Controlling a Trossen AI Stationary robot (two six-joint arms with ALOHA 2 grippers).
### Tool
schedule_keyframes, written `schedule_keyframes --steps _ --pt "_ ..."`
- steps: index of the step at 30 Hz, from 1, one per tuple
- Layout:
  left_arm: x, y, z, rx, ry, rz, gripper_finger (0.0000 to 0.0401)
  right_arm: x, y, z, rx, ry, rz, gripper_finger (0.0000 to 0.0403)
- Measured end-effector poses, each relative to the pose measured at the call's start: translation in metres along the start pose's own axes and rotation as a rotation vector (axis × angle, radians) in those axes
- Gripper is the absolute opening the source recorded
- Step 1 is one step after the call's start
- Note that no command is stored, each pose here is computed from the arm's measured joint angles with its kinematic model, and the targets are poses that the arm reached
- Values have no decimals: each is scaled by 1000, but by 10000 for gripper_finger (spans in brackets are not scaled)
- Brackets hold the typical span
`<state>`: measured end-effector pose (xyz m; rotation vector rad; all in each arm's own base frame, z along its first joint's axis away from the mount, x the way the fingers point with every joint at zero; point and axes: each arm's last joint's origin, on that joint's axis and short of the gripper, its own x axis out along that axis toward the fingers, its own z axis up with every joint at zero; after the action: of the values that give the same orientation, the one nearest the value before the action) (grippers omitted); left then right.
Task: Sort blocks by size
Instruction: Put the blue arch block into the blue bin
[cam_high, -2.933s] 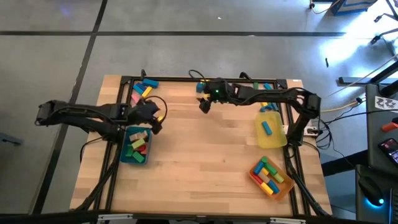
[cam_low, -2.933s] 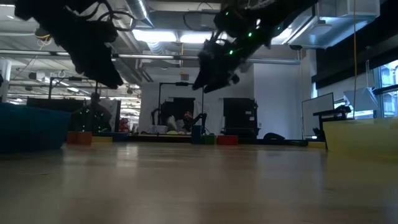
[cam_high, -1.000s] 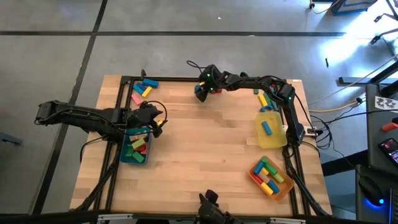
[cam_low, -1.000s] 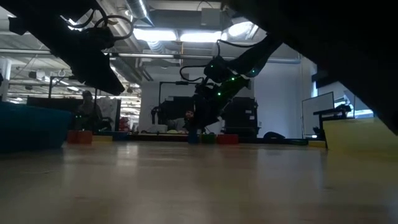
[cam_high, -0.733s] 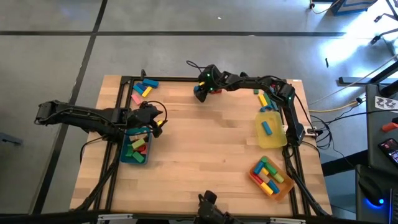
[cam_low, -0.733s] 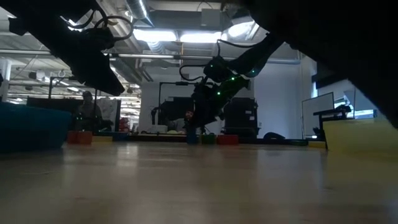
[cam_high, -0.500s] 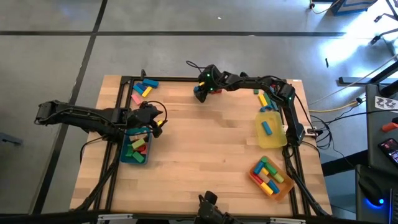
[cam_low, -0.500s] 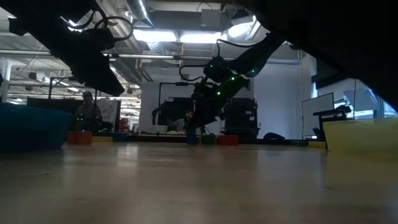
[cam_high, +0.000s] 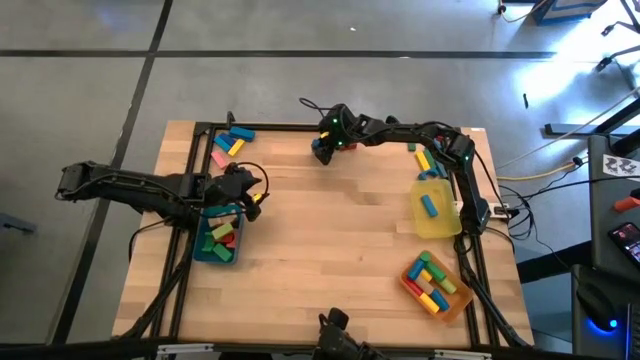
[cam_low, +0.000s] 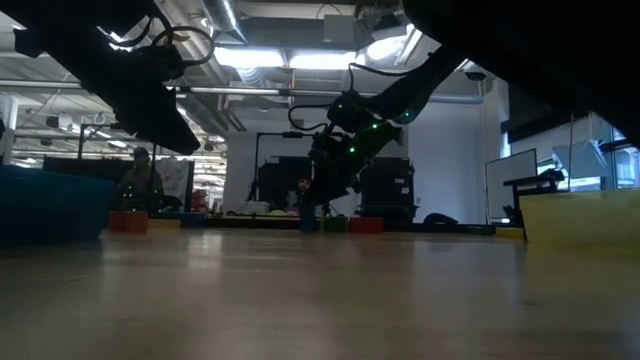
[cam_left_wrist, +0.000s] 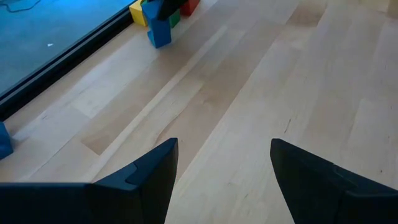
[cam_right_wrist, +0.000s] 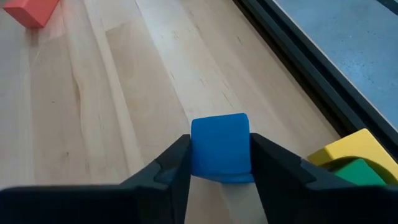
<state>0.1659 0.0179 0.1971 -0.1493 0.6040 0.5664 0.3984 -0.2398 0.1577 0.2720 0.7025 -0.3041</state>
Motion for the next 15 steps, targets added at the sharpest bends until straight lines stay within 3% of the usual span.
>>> schedule_keyframes --steps 8,15 --pt "0 0 0 -5 -3 -1 239 -8 5 5 45 -7 115 149" --pt "0 -1 4 -16 -34 -11 239 -11 19 10 23 -22 150 149"
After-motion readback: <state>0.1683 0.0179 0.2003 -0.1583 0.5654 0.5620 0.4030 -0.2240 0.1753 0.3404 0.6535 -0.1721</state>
